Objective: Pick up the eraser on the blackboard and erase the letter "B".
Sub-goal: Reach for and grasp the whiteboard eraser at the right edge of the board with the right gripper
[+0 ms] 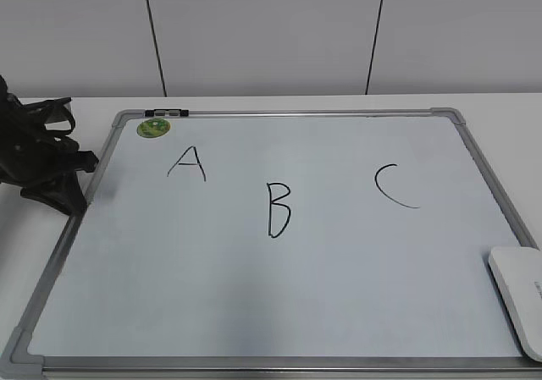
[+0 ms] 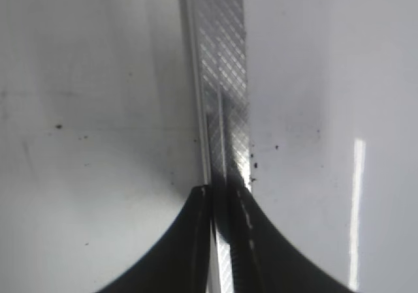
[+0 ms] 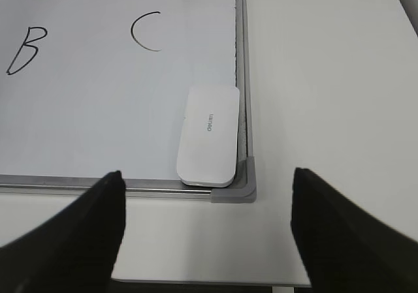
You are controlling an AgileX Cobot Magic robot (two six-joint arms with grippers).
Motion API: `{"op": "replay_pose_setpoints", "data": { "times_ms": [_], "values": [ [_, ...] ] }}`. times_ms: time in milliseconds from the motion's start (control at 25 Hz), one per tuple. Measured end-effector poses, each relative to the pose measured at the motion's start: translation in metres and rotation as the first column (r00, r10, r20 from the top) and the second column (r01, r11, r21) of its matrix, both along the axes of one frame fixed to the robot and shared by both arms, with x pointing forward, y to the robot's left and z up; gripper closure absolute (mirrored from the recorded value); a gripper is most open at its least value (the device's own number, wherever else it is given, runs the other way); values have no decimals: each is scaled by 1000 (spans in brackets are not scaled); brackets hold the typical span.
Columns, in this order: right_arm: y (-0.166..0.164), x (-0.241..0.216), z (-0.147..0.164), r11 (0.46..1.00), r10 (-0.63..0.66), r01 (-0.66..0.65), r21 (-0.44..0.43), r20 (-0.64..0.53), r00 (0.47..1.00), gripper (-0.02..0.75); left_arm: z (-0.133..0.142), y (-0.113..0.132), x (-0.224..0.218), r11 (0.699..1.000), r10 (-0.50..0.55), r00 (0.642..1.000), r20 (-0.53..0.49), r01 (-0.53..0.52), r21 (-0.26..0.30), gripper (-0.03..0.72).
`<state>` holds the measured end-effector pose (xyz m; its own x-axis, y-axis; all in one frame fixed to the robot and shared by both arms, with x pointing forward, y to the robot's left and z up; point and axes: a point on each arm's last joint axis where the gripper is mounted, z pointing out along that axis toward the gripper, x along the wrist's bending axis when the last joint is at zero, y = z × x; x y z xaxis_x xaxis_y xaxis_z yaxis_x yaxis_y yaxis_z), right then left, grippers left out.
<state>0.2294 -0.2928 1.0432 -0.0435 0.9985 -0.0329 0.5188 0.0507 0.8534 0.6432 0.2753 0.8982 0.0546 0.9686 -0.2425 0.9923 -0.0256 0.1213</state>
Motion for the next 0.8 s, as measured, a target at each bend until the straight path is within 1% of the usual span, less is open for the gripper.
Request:
{"op": "replay_pose_setpoints", "data": {
  "times_ms": [120,240,360,480,600,720,800],
  "values": [
    [2,-1,3,1000,15,-15,21,12,1000,151,0,0,0,1000,0,1000,0,0,0,647],
    [5,-2,19,998,31,-33,44,58,998,151,0,0,0,1000,0,1000,0,0,0,647],
    [4,12,36,998,28,-32,54,63,998,151,0,0,0,1000,0,1000,0,0,0,647],
    [3,37,40,998,21,-21,62,2,1000,152,0,0,0,1000,0,1000,0,0,0,647],
    [1,69,37,997,16,-8,71,-103,995,152,0,0,0,1000,0,1000,0,0,0,647],
    [0,95,28,996,16,2,84,-215,977,151,0,0,0,1000,-1,1000,-2,1,0,647],
    [0,108,23,996,17,8,94,-267,964,151,0,0,0,1000,-1,1000,-2,1,0,647]
  ]
}}
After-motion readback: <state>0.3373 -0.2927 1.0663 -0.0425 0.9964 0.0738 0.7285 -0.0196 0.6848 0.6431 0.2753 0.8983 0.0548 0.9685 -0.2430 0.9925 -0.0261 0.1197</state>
